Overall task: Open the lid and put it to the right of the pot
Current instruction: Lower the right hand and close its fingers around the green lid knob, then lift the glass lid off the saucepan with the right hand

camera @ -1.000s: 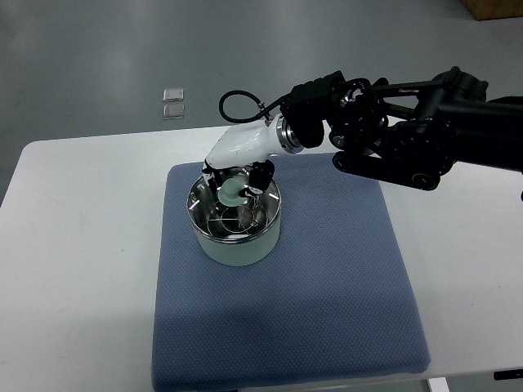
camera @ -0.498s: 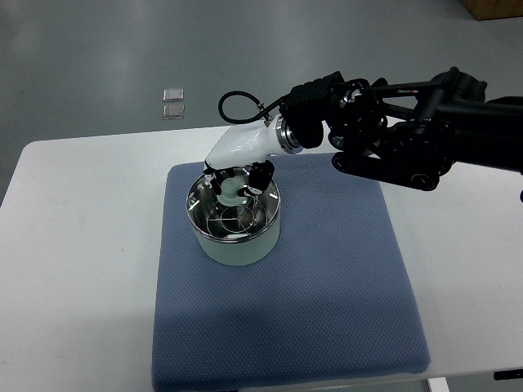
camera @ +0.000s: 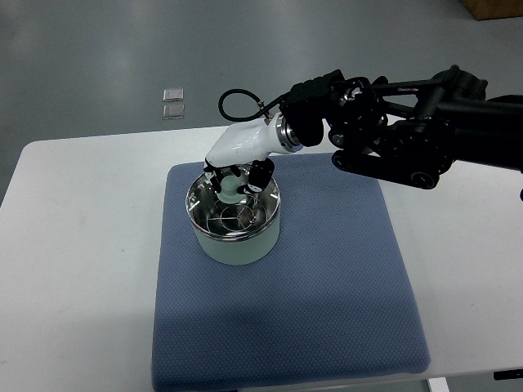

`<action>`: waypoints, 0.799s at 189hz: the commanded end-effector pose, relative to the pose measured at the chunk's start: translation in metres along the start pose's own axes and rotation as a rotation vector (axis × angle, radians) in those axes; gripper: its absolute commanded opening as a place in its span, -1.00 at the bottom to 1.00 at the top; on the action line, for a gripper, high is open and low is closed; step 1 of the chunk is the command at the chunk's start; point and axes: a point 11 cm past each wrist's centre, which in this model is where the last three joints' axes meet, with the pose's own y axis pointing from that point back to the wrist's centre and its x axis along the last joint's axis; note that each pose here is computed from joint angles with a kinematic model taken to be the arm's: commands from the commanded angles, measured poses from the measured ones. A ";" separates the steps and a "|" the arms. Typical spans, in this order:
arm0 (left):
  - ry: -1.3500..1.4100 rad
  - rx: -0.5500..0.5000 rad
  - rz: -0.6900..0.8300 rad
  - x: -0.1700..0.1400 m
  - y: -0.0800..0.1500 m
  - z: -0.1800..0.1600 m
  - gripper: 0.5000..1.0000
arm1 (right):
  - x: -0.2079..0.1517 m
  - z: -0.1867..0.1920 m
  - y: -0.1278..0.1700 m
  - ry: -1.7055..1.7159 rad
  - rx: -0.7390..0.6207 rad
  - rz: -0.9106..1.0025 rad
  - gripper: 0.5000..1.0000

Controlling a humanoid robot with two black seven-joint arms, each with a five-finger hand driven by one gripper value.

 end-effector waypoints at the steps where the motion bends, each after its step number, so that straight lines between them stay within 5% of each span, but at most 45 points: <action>1: 0.000 0.000 0.000 0.000 0.000 0.000 1.00 | 0.003 -0.001 0.001 0.004 0.003 0.004 -0.97; 151: 0.000 0.000 0.000 0.000 0.000 0.000 1.00 | 0.012 0.002 0.019 0.012 0.010 0.022 -1.00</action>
